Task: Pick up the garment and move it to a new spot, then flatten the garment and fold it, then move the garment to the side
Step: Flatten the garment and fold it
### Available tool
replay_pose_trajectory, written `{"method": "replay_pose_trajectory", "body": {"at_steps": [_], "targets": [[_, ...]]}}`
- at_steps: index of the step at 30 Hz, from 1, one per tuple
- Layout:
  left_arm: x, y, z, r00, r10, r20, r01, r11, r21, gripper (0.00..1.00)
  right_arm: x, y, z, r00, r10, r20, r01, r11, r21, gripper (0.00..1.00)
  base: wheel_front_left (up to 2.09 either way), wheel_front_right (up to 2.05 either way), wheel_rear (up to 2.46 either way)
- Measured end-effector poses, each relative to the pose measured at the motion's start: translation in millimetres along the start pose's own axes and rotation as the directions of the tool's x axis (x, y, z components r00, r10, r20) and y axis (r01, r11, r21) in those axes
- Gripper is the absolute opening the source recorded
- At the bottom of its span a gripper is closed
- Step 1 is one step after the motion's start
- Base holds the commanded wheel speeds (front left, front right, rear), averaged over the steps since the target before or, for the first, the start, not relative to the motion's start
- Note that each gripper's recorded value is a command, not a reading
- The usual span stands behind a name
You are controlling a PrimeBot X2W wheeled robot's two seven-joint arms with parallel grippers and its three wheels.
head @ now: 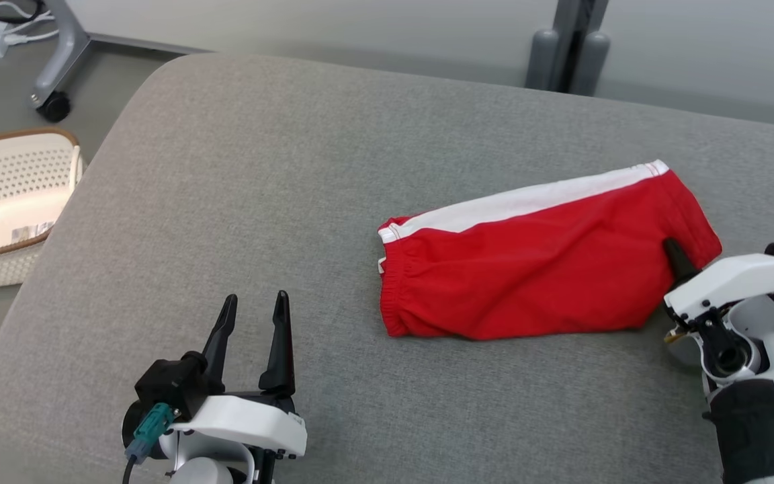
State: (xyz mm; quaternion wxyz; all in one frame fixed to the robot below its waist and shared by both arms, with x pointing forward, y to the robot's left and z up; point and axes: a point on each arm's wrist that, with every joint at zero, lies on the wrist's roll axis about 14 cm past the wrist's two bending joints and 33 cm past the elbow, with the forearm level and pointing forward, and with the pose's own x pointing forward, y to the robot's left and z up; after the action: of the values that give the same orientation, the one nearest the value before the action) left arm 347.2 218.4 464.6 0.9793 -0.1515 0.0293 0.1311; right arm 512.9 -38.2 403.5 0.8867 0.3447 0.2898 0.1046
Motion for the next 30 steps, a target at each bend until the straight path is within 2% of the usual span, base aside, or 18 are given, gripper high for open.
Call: {"method": "replay_pose_trajectory", "body": {"at_steps": [6,10,16,25,30], "targets": [[-2,-13,-2,0.999,-0.047,-0.003,0.047,0.999,-0.011,1.0,-27,-18,10,0.995,-0.024,0.101,0.019,0.999,0.049,0.0,0.0,0.0,0.0],[-1,-26,-5,0.995,-0.095,-0.008,0.095,0.995,-0.011,1.0,-47,-35,10,0.987,-0.061,0.149,0.055,0.998,0.041,0.0,0.0,0.0,0.0],[-4,-40,-8,0.99,-0.141,-0.016,0.141,0.99,-0.018,1.0,-76,-67,20,0.955,-0.152,0.256,0.122,0.984,0.13,0.0,0.0,0.0,0.0],[-9,-50,-8,0.984,-0.178,-0.015,0.177,0.984,-0.024,1.0,-105,-102,11,0.918,-0.268,0.291,0.211,0.954,0.212,0.0,0.0,0.0,0.0],[-9,-54,-8,0.981,-0.194,-0.014,0.193,0.981,-0.021,1.0,-107,-100,15,0.914,-0.263,0.308,0.211,0.959,0.19,0.0,0.0,0.0,0.0]]}}
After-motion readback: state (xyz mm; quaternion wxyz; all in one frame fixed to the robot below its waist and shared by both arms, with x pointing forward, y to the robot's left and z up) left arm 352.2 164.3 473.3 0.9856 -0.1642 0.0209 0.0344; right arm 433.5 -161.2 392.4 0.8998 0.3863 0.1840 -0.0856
